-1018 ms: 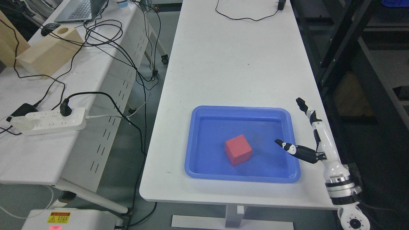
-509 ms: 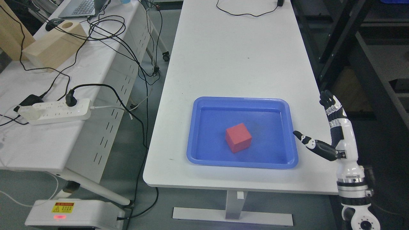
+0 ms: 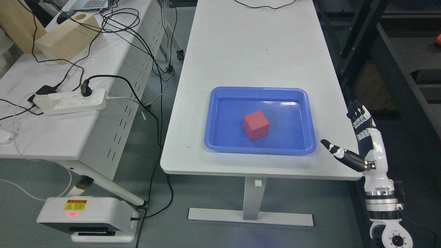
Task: Pick pink block from left shelf to tray
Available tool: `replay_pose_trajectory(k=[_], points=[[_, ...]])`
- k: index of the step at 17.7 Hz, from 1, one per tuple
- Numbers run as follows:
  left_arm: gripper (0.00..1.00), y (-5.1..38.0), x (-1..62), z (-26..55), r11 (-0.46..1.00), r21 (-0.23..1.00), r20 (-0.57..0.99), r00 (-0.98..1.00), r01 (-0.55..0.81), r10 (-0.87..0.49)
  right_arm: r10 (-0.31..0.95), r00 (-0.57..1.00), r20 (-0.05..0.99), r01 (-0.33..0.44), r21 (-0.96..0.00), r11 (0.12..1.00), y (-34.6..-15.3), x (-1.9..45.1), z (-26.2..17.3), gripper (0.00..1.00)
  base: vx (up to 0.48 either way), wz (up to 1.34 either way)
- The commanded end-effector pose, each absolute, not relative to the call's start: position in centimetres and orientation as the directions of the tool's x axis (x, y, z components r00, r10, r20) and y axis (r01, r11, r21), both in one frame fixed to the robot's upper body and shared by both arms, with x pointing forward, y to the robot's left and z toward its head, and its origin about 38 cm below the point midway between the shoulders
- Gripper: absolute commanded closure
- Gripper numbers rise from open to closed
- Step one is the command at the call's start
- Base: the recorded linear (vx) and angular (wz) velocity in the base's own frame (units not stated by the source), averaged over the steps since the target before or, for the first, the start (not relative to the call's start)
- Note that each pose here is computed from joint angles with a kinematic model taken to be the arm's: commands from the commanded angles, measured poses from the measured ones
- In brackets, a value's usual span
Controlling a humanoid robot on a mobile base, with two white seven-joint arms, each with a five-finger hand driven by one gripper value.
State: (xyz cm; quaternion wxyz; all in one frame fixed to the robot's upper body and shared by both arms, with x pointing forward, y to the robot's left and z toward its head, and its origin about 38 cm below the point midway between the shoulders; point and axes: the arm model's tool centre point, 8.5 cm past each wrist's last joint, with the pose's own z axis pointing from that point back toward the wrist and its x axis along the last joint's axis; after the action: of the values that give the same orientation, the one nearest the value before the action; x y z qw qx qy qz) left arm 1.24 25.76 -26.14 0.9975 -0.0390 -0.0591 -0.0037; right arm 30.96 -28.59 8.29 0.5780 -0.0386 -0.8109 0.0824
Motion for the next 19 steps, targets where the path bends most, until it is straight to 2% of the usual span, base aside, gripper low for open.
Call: replay_pose_trajectory(k=[1,3,6,8,13,19], points=[[0.0,26.8,0.5,-26.1,0.998,-0.062,0.115,0.993,0.012,-0.005,0.107,-0.16,0.981,0.007,-0.107,0.994,-30.5,31.3,6.7,0.01,-0.18,0.03],[0.0,26.8,0.5,-26.1,0.998,-0.062,0.115,0.993,0.012,-0.005,0.082,-0.072,0.994,0.04,-0.08,0.996,-31.4,31.3,5.8,0.01,-0.205,0.01],[0.0,26.8,0.5,-26.1,0.998,-0.062,0.115,0.993,0.012,-0.005,0.057,0.009,0.998,0.025,-0.057,0.998,-31.0,31.4,4.8,0.01,-0.172,-0.04],[0.0,26.8,0.5,-26.1,0.998,-0.062,0.115,0.993,0.012,-0.005,0.053,0.013,0.999,0.002,-0.053,0.999,-30.3,31.5,4.7,0.01,-0.153,-0.02],[0.0,26.8,0.5,-26.1,0.998,-0.062,0.115,0.993,0.012,-0.005,0.053,-0.049,0.997,0.002,-0.053,0.999,-30.4,31.2,5.2,0.01,-0.085,0.07],[0.0,26.8,0.5,-26.1,0.998,-0.062,0.115,0.993,0.012,-0.005,0.048,-0.048,0.998,0.001,-0.048,0.999,-30.4,31.1,5.2,0.01,-0.001,-0.02]])
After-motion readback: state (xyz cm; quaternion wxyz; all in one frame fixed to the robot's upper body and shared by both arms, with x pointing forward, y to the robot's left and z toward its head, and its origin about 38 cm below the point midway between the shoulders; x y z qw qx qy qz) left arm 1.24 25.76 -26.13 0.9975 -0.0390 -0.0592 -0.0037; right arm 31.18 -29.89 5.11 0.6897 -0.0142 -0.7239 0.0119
